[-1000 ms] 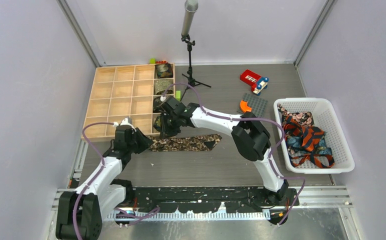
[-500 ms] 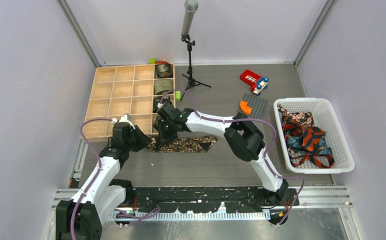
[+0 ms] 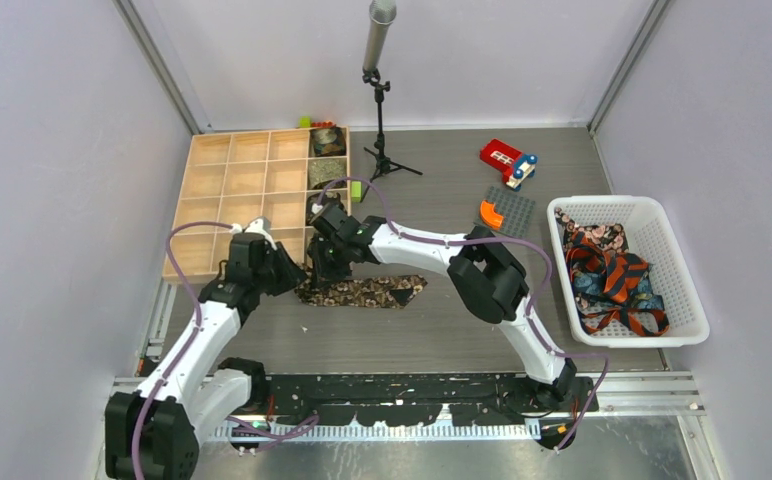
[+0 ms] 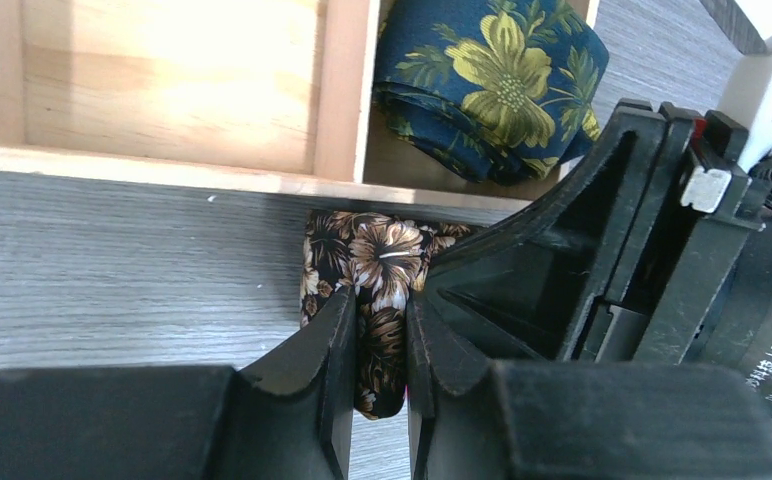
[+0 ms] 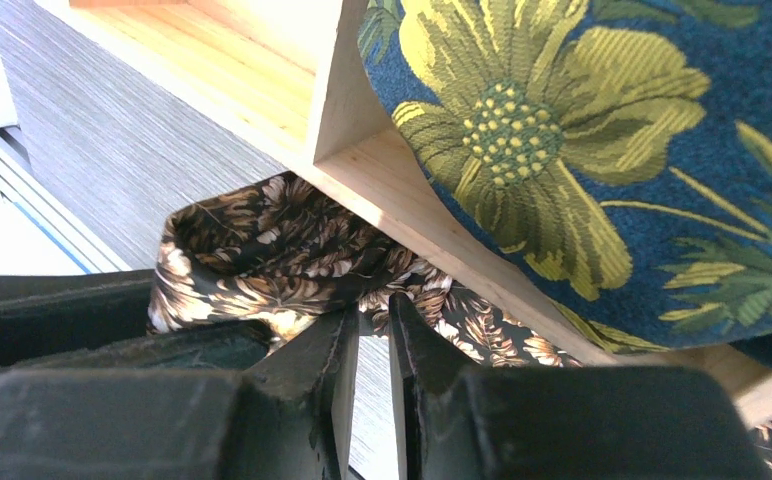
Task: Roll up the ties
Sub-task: Roll the tie at the center of the board.
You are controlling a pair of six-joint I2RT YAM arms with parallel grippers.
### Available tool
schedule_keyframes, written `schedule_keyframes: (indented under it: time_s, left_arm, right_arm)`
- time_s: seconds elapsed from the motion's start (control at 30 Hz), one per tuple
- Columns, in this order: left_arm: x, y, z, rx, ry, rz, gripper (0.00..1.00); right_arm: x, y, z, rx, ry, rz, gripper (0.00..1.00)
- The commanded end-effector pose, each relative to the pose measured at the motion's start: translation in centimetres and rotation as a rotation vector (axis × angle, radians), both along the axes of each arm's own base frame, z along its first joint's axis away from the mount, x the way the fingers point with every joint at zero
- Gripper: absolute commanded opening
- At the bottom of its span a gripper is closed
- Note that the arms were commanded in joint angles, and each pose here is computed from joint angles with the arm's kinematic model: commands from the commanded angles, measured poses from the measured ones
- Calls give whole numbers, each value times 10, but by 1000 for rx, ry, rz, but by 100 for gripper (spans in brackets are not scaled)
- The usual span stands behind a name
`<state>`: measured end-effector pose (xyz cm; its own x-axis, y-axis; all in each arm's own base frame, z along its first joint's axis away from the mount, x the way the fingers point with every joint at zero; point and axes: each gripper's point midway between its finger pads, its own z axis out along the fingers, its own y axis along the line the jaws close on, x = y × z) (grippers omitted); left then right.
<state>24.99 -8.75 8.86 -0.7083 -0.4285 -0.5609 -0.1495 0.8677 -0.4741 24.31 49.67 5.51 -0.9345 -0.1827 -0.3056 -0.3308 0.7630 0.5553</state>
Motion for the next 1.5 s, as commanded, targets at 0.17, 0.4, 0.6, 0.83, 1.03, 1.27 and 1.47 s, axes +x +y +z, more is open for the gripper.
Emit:
schedule_keyframes:
  time_s: [0.17, 0.4, 0.6, 0.83, 1.03, 1.27, 1.47]
  left_arm:
    - [5, -29, 8, 17, 1, -98, 1]
    - [6, -46, -3, 51, 28, -134, 1]
    - [6, -57, -15, 85, 47, -151, 1]
    - [8, -61, -25, 117, 58, -150, 1]
    - [10, -66, -24, 94, 48, -156, 16]
    - [11, -70, -17, 72, 32, -160, 44]
    - [8, -76, -10, 39, 23, -188, 54]
  right_arm:
    - [4, 12, 16, 72, -30, -11, 21]
    - [8, -2, 18, 66, -40, -35, 21]
    - [10, -15, 25, 69, -47, -47, 21]
    - [12, -36, 43, 71, -69, -67, 21]
    - [12, -53, 58, 80, -88, -82, 23]
    - [12, -50, 71, 104, -90, -82, 26]
    - [14, -47, 78, 118, -92, -88, 26]
